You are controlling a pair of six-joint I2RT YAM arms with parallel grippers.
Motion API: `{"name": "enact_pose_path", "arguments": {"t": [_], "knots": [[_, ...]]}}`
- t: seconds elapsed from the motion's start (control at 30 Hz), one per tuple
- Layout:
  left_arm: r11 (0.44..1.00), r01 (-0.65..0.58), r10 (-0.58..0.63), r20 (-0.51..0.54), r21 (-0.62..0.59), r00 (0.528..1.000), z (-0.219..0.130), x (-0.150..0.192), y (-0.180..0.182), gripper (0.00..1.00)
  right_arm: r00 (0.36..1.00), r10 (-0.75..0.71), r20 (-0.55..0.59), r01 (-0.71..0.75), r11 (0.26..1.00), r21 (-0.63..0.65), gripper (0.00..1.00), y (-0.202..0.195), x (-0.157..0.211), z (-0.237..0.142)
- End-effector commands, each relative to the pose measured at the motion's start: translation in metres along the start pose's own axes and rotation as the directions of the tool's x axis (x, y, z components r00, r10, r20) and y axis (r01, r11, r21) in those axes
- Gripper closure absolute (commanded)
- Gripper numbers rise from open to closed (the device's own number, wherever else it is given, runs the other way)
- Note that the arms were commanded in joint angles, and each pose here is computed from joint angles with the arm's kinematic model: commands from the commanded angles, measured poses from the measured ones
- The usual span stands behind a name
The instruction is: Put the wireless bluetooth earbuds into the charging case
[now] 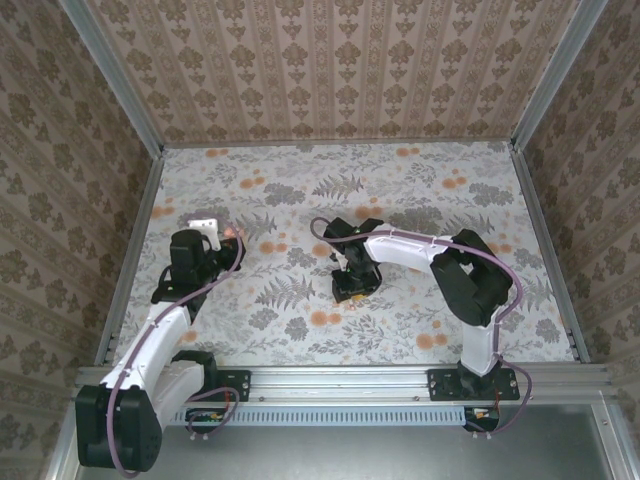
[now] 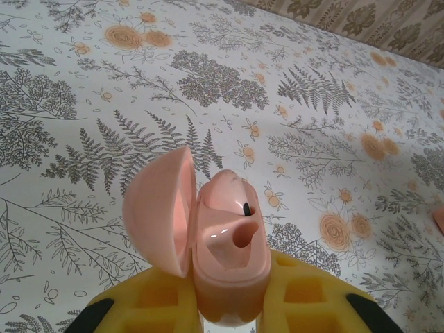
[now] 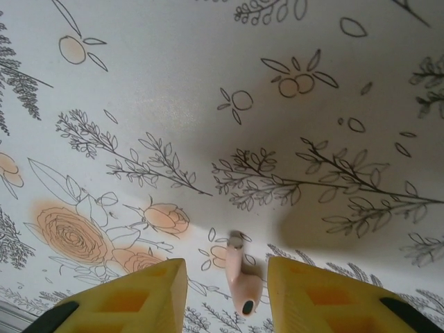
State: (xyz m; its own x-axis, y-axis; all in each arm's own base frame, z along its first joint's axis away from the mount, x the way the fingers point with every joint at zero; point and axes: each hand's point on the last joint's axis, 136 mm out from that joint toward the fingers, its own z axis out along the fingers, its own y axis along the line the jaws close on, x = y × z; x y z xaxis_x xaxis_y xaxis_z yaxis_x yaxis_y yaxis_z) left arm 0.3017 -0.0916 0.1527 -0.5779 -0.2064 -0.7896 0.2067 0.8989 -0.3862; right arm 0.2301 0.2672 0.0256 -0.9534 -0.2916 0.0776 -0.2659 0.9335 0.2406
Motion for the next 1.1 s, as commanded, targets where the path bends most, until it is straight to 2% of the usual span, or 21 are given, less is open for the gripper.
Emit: {"name": "enact_pose_path", "arguments": {"t": [0.0,0.53,1.07], "knots": [[1.0,-0.002,0.002,0.026,-0.005,1.0,-0.003,-0.003,-0.001,0.89,0.999,-0.011,-0.041,0.01,1.0,-0.026,0.64,0.008,0.001,0.009],[1.0,-0.009,0.01,0.029,-0.015,1.0,-0.004,-0.002,0.001,0.89,0.99,-0.11,-0.089,0.105,0.993,-0.062,0.69,0.025,0.005,0.011],[1.0,-0.013,0.013,0.016,-0.018,1.0,-0.004,0.004,0.002,0.89,0.961,-0.196,-0.197,0.197,0.98,-0.013,0.71,0.019,0.042,0.006]]}}
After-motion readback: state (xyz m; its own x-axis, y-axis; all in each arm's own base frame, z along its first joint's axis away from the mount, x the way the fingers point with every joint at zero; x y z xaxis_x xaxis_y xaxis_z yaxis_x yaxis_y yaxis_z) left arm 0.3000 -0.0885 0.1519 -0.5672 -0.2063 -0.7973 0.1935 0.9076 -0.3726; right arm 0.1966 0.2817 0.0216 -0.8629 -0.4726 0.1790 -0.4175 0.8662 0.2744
